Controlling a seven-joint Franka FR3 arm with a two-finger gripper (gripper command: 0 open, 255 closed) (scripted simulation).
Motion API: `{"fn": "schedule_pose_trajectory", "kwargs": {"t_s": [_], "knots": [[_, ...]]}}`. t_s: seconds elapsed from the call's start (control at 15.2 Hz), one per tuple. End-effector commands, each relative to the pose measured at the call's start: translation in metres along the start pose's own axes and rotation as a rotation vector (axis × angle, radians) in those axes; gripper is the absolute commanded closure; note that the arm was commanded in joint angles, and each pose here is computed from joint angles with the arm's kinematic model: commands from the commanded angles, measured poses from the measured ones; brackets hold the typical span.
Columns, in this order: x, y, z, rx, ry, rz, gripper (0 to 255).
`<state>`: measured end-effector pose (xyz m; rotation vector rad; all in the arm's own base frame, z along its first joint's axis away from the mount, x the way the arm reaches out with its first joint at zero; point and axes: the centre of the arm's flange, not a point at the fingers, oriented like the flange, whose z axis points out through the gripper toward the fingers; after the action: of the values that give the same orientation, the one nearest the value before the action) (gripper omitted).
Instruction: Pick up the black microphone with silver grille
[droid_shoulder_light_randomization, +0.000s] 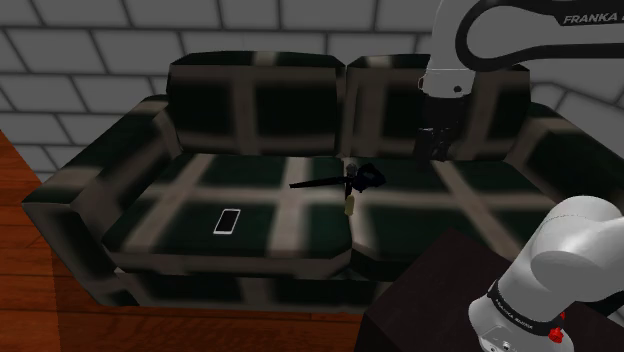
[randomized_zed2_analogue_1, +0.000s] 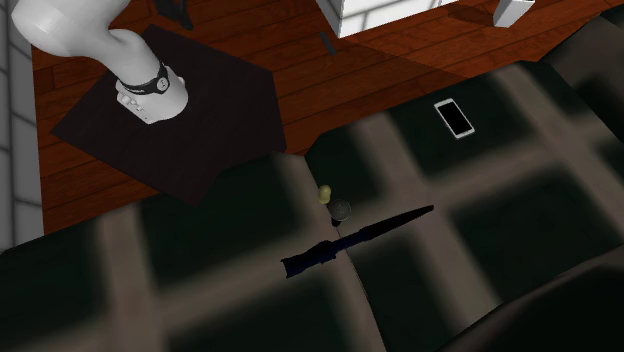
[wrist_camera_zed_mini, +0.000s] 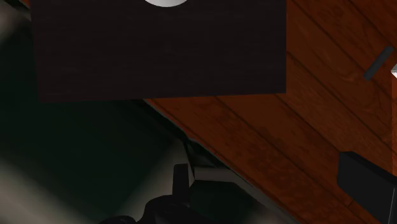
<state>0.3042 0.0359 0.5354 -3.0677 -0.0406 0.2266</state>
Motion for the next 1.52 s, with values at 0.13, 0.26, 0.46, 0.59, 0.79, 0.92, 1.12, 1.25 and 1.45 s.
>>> {"fn": "schedule_pose_trajectory", "kwargs": {"t_s": [0.13,0.26,0.46,0.59,0.79,0.92,1.12,1.25,1.45], "knots": [[0.019,0.015,0.009,0.002,0.004,-0.026,0],[0.038,0.03,0.018,0.004,0.008,-0.051,0],[0.068,0.052,0.032,0.006,0.013,-0.09,0],[0.088,0.066,0.041,0.008,0.017,-0.116,0],[0.12,0.085,0.055,0.011,0.023,-0.154,0],[0.141,0.097,0.064,0.013,0.027,-0.18,0],[0.173,0.115,0.077,0.015,0.032,-0.219,0],[0.196,0.125,0.086,0.017,0.036,-0.244,0],[0.229,0.141,0.099,0.02,0.042,-0.283,0]]}}
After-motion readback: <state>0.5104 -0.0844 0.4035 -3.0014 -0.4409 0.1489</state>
